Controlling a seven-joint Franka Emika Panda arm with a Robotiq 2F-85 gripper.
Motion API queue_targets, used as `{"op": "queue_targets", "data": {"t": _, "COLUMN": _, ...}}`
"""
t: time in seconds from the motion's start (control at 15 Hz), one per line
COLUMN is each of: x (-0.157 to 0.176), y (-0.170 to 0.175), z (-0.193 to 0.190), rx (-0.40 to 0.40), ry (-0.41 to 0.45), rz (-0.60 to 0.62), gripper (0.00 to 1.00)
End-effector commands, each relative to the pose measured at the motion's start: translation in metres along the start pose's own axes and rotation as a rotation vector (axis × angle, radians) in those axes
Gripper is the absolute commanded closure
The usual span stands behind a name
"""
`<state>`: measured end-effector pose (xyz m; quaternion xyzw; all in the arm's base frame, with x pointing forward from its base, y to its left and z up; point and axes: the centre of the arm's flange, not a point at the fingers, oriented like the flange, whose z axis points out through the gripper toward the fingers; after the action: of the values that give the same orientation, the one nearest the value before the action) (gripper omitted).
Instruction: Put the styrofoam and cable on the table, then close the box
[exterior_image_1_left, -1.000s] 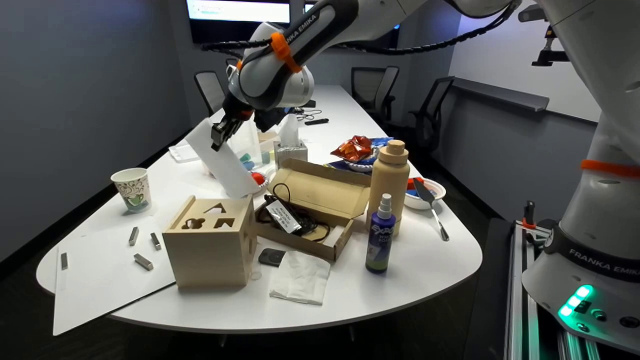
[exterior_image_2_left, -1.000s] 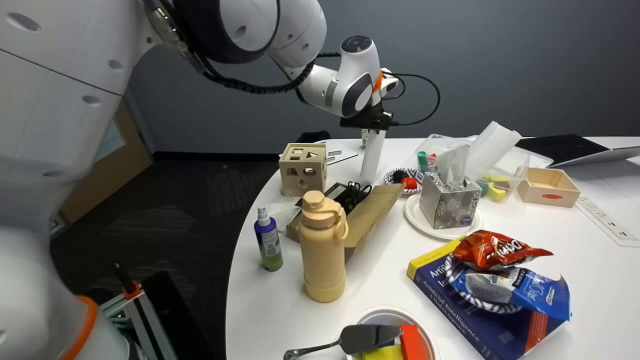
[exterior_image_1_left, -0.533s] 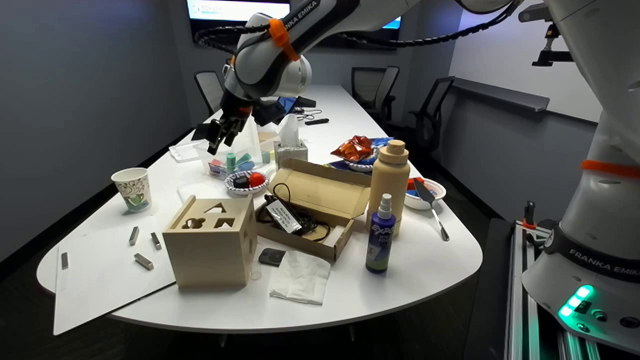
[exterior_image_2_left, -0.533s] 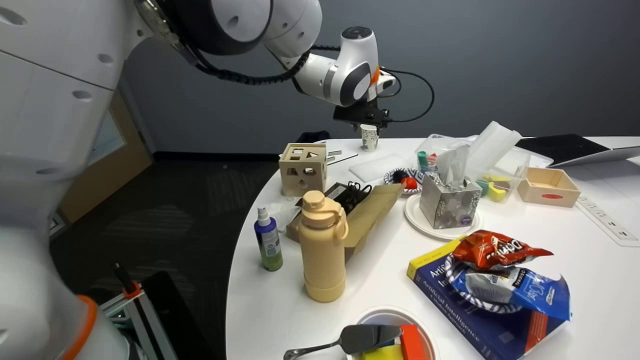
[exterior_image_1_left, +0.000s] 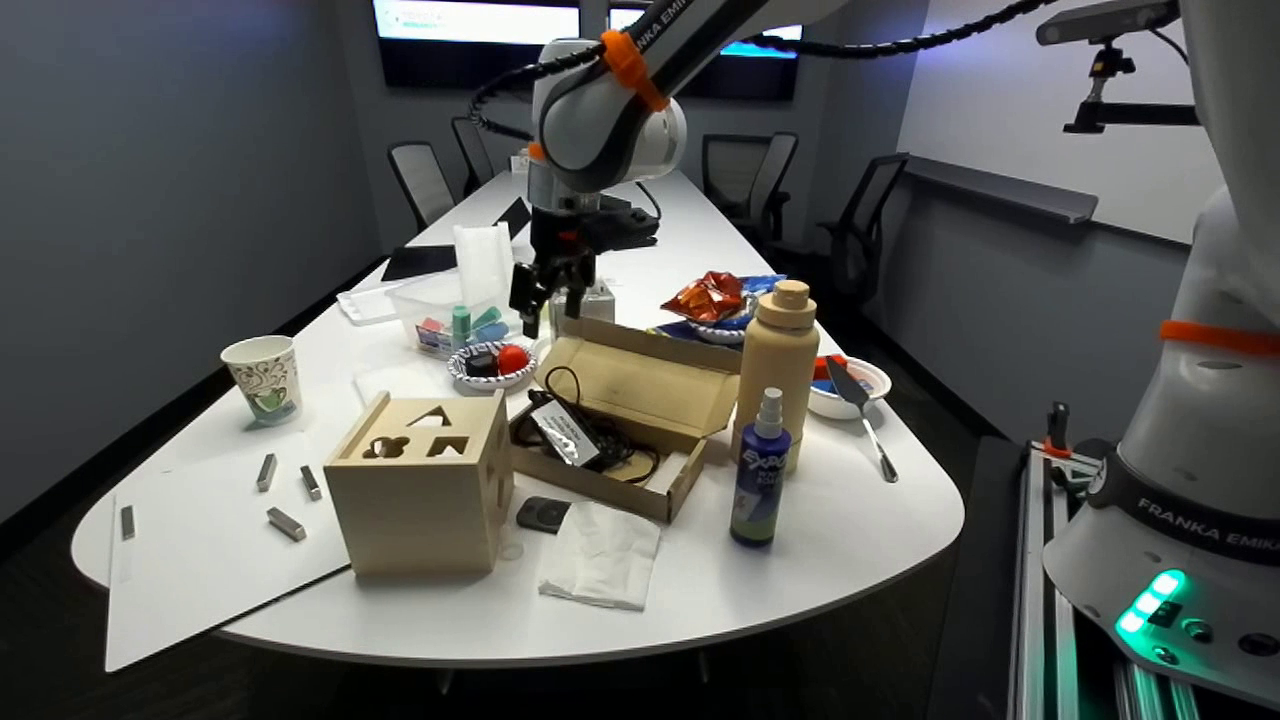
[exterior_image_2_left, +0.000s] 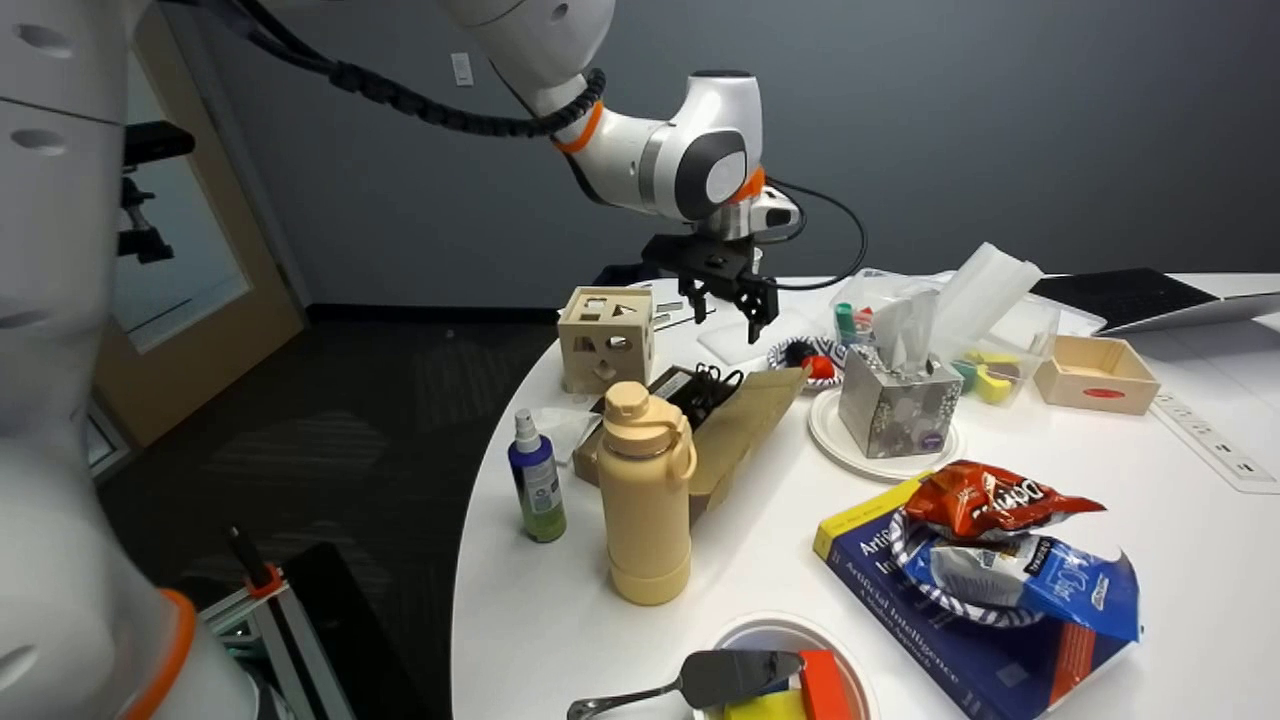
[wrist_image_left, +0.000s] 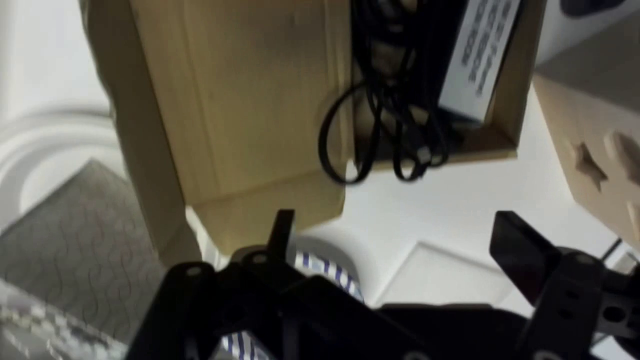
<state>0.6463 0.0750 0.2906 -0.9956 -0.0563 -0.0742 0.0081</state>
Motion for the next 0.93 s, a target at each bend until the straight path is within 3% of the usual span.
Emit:
{"op": "queue_targets", "data": {"t": 0.0, "x": -0.053, "y": -0.019, "z": 0.019, "rx": 0.005, "ry": -0.173, "rz": 0.115, "gripper": 0.0}}
{"op": "queue_targets", "data": {"t": 0.27, "x": -0.075, "y": -0.044, "z": 0.042, "rx": 0.022, "ry": -0.288, "rz": 0.197, "gripper": 0.0}}
{"op": "queue_targets", "data": {"t": 0.53, "x": -0.081, "y": -0.057, "z": 0.046, "rx": 0.083, "ry": -0.238, "rz": 0.236, "gripper": 0.0}}
{"op": "queue_targets", "data": {"t": 0.87, "x": -0.081, "y": -0.042, "z": 0.073, "rx": 0.106, "ry": -0.161, "rz": 0.285, "gripper": 0.0}}
